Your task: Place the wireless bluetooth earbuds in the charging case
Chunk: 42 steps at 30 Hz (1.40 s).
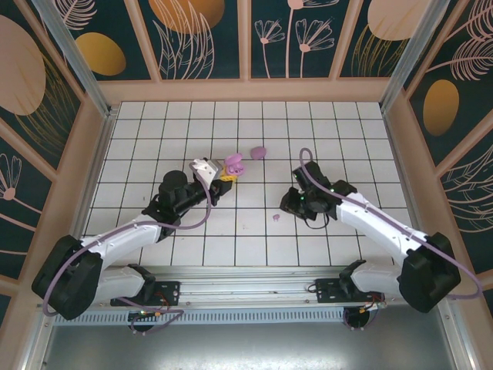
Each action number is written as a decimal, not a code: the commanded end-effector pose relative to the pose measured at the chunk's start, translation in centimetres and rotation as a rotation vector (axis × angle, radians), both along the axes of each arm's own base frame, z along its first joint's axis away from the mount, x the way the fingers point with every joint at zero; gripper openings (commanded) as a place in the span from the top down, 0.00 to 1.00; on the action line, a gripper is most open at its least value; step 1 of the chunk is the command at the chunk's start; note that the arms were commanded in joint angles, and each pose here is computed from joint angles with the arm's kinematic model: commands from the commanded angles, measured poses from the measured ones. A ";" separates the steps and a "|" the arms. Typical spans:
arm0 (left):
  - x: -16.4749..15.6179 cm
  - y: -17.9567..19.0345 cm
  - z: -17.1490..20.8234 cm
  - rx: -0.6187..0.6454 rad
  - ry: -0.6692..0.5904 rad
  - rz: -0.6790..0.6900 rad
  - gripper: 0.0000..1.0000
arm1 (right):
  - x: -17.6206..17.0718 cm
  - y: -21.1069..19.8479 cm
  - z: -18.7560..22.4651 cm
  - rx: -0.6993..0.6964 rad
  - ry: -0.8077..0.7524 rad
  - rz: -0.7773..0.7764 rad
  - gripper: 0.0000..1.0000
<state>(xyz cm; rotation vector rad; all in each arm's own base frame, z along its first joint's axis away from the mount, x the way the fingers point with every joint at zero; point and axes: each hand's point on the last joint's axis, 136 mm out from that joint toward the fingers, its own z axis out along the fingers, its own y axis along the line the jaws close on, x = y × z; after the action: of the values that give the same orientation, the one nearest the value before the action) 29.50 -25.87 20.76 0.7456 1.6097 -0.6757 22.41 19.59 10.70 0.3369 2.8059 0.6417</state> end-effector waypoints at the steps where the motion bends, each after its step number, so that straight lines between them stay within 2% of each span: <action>1: -0.5 0.4 0.2 -0.008 -0.001 0.011 0.96 | 0.5 0.9 -0.6 -0.033 0.012 -0.014 0.73; 8: -1.1 0.9 -0.3 -0.008 -0.004 0.016 0.96 | 0.0 1.8 -4.3 -0.141 0.130 0.011 0.75; 25: -2.2 1.5 -1.3 0.015 -0.012 0.005 0.95 | 1.2 3.7 -6.4 -0.271 0.179 0.048 0.75; 33: -2.1 1.3 -1.7 0.013 -0.007 -0.002 0.95 | 1.2 3.1 -5.9 -0.311 0.170 0.015 0.66; 42: -2.0 1.1 -1.8 0.021 -0.006 -0.010 0.95 | 0.7 2.9 -7.2 -0.317 0.198 0.008 0.64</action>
<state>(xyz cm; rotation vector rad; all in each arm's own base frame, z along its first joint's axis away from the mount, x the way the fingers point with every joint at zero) 27.65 -24.34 18.30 0.7474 1.6512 -0.6578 23.70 23.15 4.41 0.3134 3.0121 0.2318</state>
